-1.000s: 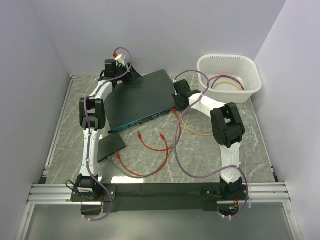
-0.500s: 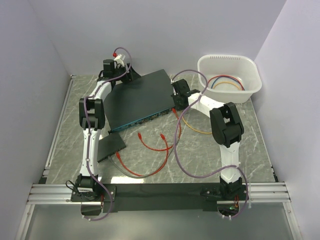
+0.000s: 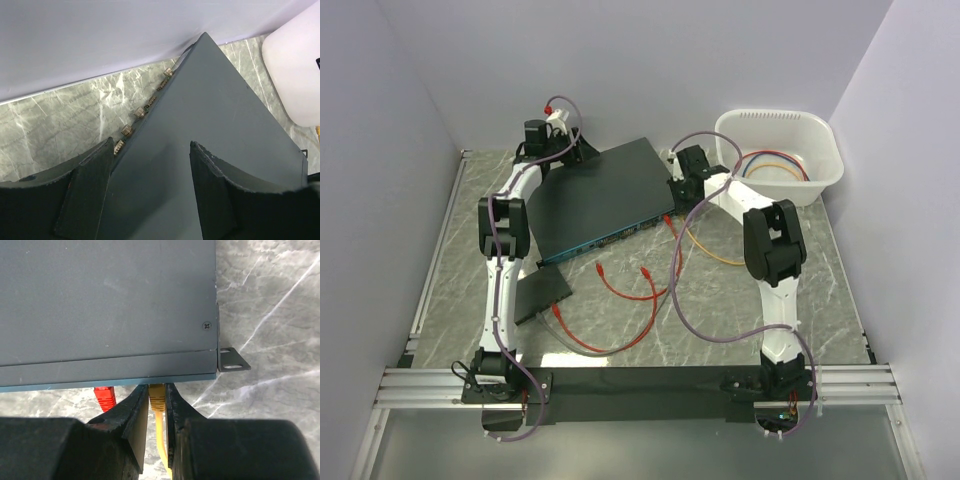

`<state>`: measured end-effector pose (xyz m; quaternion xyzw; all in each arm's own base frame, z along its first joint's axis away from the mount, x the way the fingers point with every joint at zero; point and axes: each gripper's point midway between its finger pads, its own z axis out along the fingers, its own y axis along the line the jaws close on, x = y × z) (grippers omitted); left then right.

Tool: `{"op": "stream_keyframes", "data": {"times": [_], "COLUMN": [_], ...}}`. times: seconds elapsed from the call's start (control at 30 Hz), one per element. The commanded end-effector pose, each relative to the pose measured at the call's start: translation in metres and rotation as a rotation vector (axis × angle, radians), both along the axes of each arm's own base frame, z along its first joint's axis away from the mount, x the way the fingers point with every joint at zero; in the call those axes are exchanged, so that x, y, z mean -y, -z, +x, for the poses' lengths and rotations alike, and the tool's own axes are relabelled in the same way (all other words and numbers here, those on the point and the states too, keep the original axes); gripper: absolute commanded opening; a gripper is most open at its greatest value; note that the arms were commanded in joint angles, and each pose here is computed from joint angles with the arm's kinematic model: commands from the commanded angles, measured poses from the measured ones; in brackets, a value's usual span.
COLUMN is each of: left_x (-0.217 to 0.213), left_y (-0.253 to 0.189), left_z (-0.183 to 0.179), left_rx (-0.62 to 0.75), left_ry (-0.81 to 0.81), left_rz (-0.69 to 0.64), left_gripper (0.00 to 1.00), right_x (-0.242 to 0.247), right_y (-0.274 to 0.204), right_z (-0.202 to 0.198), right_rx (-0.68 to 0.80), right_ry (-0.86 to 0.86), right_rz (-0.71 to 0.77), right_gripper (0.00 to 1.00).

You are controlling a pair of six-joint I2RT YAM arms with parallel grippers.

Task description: Insert the plug into the switch port

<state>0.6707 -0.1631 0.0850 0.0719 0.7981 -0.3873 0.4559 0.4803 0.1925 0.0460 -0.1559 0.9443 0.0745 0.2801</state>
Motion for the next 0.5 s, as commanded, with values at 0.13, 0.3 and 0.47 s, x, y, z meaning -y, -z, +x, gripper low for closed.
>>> {"op": "stream_keyframes", "data": {"times": [0.13,0.3,0.47], "left_x": [0.012,0.009,0.009], "left_y": [0.035,0.035,0.035], "left_z": [-0.019,-0.019,-0.019], "left_rx": [-0.136,-0.140,-0.143], "left_ry": [0.051,0.048,0.046], "left_rz": [-0.049,-0.057,-0.062], "left_gripper": [0.67,0.66,0.66], "right_x": [-0.049,-0.042,-0.034], "right_y": [-0.122,-0.126,-0.136], "right_z": [0.086,0.056,0.031], "right_rx": [0.426,0.411,0.409], "right_ry": [-0.040,-0.028,-0.012], "right_rz": [0.296,0.319,0.336], "right_gripper": [0.34,0.46,0.53]}}
